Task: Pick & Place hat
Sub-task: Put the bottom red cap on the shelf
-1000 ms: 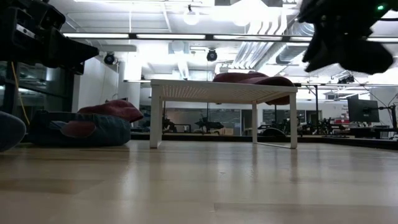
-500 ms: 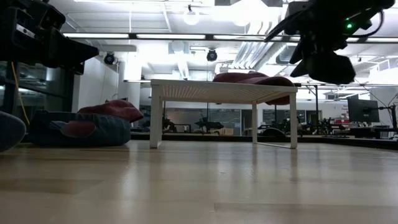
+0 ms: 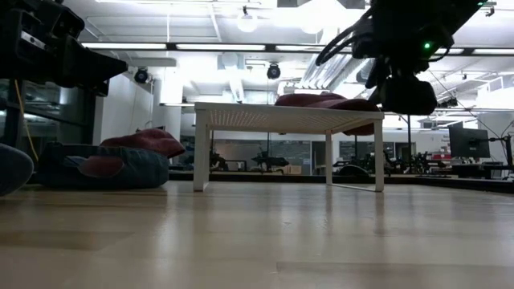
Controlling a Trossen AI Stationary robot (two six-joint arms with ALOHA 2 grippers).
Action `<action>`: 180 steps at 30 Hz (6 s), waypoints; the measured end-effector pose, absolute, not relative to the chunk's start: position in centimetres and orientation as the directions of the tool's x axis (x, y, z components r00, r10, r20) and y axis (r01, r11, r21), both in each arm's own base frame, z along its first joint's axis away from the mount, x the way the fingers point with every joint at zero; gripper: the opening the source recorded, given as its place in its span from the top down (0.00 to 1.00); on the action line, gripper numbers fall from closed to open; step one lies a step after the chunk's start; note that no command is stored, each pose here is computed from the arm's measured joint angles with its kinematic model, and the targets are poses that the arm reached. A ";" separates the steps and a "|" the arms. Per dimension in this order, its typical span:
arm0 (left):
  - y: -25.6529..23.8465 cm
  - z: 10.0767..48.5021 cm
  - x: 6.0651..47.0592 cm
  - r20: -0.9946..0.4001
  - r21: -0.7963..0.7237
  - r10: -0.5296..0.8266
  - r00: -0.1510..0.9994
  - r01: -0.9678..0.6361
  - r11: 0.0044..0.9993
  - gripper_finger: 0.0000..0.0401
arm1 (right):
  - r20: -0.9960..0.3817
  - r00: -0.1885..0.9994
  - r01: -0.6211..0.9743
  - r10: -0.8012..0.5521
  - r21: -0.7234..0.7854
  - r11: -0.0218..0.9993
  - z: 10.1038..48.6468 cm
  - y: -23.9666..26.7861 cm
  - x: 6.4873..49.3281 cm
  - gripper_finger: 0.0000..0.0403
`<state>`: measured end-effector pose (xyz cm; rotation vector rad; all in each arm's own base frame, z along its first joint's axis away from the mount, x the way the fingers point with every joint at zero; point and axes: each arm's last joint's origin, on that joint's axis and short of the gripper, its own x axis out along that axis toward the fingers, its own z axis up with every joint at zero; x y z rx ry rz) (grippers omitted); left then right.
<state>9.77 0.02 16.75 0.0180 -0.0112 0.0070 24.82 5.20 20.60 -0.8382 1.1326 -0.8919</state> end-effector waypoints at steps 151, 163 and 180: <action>0.0 16.8 9.8 0.011 0.018 0.007 1.000 -0.007 1.000 0.98 | -0.543 0.280 0.135 -0.791 -0.794 0.593 23.3 5.6 28.9 0.81; 0.0 16.8 9.8 0.011 0.018 0.007 1.000 -0.007 1.000 0.98 | -0.618 0.272 0.143 -0.738 -0.732 0.666 23.2 5.6 28.9 0.69; 0.0 16.8 9.8 0.011 0.018 0.007 1.000 -0.007 1.000 0.98 | -0.627 0.306 0.145 -0.716 -0.713 0.686 24.7 5.4 28.1 0.67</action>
